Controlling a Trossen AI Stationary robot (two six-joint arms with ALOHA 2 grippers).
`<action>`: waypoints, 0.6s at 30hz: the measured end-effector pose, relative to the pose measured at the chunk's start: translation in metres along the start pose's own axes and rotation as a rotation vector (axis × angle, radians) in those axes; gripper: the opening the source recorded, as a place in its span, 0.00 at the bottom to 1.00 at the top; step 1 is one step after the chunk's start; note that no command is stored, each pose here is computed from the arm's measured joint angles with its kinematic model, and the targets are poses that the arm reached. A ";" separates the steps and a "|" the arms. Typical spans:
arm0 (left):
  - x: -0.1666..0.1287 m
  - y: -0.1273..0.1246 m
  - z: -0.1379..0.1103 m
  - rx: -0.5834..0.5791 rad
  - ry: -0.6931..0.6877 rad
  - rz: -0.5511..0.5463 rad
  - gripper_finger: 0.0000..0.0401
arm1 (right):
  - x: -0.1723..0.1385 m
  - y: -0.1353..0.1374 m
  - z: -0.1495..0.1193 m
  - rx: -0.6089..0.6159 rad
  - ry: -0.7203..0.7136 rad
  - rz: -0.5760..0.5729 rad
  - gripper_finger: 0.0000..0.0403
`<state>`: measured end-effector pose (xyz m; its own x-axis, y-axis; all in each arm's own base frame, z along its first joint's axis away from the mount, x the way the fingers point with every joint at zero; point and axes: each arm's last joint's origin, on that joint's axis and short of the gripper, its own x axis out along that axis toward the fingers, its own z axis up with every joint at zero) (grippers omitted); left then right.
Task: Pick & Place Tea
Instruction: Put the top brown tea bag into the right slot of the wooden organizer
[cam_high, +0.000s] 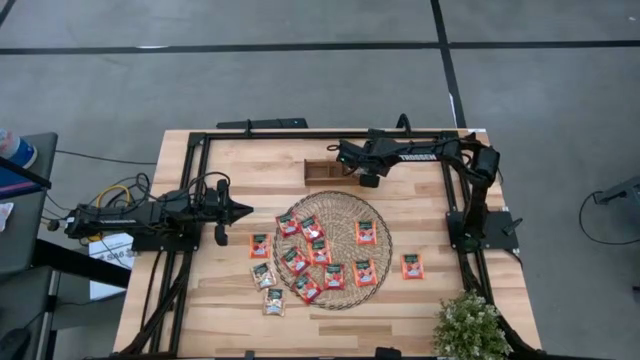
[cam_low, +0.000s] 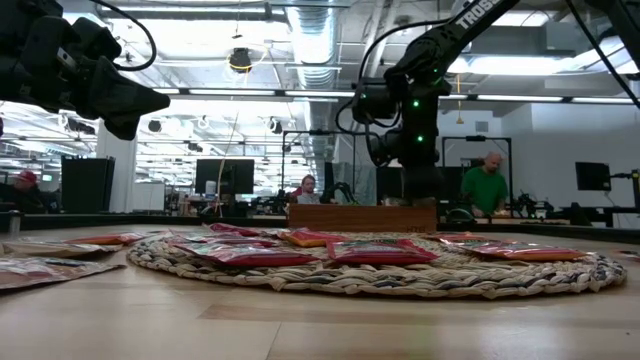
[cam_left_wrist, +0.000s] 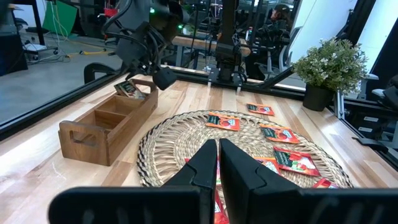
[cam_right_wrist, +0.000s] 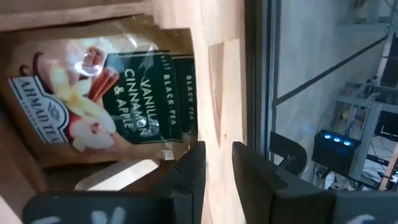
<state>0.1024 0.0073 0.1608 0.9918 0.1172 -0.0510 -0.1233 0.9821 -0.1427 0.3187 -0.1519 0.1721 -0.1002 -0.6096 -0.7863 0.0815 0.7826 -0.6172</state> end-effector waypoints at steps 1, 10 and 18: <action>0.000 0.000 0.000 0.000 0.000 0.000 0.02 | 0.000 0.000 -0.001 -0.004 0.006 0.001 0.16; 0.000 0.000 0.000 0.000 0.000 0.000 0.02 | -0.012 0.001 0.000 -0.012 -0.009 -0.044 0.13; 0.000 0.000 0.000 0.000 -0.001 0.000 0.02 | -0.081 -0.021 -0.013 0.041 -0.117 -0.041 0.13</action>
<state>0.1023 0.0073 0.1609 0.9919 0.1169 -0.0502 -0.1230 0.9820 -0.1431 0.3122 -0.1173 0.2491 0.0116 -0.6538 -0.7566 0.1207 0.7520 -0.6480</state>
